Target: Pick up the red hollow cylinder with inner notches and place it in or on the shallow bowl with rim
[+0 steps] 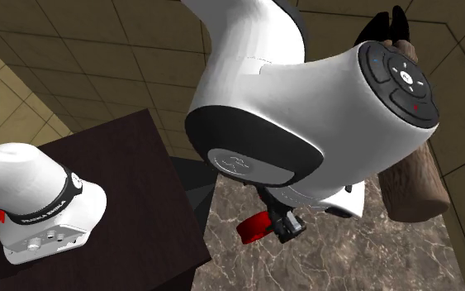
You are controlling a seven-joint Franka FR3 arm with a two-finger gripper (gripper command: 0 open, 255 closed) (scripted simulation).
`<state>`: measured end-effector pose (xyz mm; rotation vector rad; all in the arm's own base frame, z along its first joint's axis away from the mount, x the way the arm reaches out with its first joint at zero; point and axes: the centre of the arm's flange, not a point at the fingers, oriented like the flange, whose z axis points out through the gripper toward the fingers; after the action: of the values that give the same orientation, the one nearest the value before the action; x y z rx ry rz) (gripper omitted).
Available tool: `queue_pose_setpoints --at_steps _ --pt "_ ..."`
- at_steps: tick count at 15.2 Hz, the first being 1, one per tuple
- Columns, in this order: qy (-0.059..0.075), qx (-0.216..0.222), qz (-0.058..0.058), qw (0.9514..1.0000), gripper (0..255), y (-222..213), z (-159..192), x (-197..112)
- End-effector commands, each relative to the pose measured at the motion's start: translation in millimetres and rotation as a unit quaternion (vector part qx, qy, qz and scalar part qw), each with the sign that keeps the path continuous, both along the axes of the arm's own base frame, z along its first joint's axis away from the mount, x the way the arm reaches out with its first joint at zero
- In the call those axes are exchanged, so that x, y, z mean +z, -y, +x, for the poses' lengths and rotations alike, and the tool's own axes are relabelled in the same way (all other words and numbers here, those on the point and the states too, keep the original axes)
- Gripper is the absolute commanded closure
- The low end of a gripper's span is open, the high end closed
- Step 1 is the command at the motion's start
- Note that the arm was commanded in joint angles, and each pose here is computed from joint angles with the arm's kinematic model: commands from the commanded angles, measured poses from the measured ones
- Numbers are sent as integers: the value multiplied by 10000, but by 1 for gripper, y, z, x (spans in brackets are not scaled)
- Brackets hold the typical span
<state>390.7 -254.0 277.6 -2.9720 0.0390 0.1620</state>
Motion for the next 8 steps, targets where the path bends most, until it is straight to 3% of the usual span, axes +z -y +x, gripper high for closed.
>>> queue_pose_setpoints --at_steps 1,4,8 --pt "-5 -19 -2 10000 0 17 6 -20" --pt "-17 -51 4 10000 0 42 14 -49" --pt "-17 -51 4 10000 0 38 12 -70"
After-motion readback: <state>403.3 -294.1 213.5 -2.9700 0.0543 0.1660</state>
